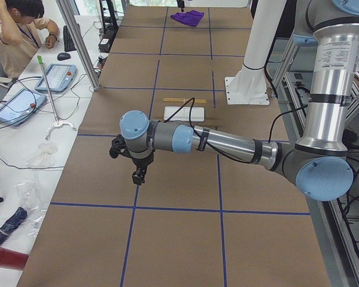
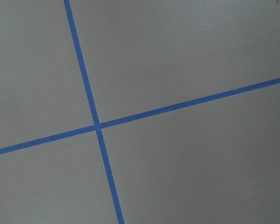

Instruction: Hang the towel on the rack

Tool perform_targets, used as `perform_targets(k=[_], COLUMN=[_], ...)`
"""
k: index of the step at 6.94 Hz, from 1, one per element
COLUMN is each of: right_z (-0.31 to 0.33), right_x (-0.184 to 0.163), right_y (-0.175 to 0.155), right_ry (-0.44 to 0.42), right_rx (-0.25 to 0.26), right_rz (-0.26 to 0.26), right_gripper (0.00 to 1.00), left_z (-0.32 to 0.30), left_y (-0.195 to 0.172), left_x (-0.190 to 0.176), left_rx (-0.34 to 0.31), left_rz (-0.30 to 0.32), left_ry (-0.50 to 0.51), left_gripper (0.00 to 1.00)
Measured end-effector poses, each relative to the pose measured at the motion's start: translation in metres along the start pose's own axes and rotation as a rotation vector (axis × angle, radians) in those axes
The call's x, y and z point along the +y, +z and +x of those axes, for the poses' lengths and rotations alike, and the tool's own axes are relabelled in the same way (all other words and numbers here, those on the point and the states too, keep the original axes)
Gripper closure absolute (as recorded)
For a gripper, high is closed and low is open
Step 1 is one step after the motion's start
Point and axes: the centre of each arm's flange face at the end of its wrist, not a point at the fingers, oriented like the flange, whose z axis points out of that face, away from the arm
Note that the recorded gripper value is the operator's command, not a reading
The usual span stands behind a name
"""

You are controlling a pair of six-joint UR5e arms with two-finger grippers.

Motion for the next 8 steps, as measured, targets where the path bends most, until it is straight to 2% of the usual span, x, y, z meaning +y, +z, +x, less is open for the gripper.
perform_targets(k=[2,4,6,8], right_z=[0.029,0.036,0.040,0.045], right_x=[0.018,0.041,0.059,0.064], right_y=[0.029,0.051,0.063,0.067], right_ry=[0.010,0.040,0.053,0.052], right_rx=[-0.058,-0.080,-0.078,-0.047], right_rz=[-0.040,-0.078,-0.109,-0.141], right_gripper=[0.18,0.22,0.26,0.30], left_z=[0.001,0.002,0.000,-0.001], left_y=[-0.001,-0.001,0.000,0.001], left_x=[-0.001,-0.001,-0.001,0.000], left_rx=[0.000,0.001,0.001,0.002], left_rz=[0.003,0.003,0.001,-0.001], left_ry=[0.003,0.004,0.005,0.004], left_gripper=[0.00,0.00,0.00,0.00])
